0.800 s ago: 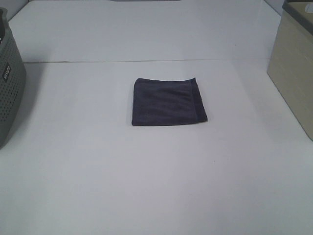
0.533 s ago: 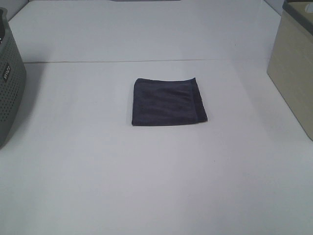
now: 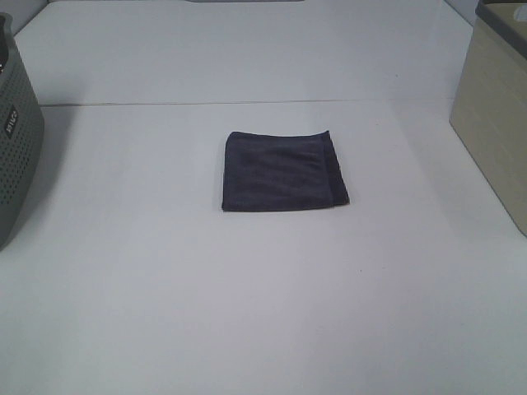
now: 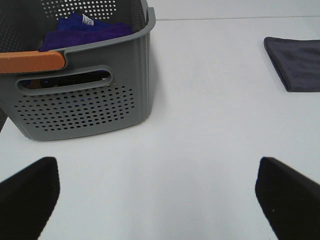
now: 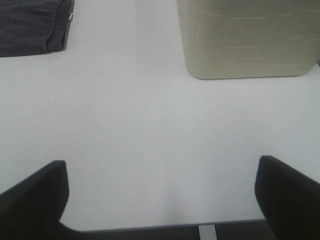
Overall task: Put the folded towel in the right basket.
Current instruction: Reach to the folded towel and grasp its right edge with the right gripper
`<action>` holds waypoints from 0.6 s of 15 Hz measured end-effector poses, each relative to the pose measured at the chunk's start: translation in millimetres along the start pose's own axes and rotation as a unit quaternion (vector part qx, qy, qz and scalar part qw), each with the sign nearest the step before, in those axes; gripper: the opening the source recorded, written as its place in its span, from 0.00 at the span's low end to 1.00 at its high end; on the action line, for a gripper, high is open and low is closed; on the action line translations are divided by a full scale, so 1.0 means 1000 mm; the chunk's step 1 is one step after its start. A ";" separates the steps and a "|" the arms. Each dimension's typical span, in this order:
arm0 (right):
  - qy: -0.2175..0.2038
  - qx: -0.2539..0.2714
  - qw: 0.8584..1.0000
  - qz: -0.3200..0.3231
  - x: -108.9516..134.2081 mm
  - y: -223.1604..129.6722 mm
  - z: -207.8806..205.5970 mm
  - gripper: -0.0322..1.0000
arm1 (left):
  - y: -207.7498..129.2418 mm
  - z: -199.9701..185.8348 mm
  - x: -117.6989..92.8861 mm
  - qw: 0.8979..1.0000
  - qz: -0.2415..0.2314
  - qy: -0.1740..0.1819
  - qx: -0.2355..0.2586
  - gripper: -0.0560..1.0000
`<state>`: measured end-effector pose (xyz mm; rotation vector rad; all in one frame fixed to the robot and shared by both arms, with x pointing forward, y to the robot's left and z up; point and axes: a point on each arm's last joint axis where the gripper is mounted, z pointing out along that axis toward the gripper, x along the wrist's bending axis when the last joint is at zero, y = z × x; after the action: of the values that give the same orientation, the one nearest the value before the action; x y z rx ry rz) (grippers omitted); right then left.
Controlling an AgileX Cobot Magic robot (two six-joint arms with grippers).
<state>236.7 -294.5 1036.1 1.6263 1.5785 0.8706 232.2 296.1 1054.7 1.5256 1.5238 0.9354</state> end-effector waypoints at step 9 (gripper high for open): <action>0.000 0.000 1.000 0.000 0.000 0.000 0.000 0.97 | 0.000 0.000 0.000 1.000 0.000 0.000 0.000 0.99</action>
<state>236.7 -294.5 1036.1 1.6263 1.5785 0.8706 232.2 296.1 1054.7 1.5256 1.5238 0.9354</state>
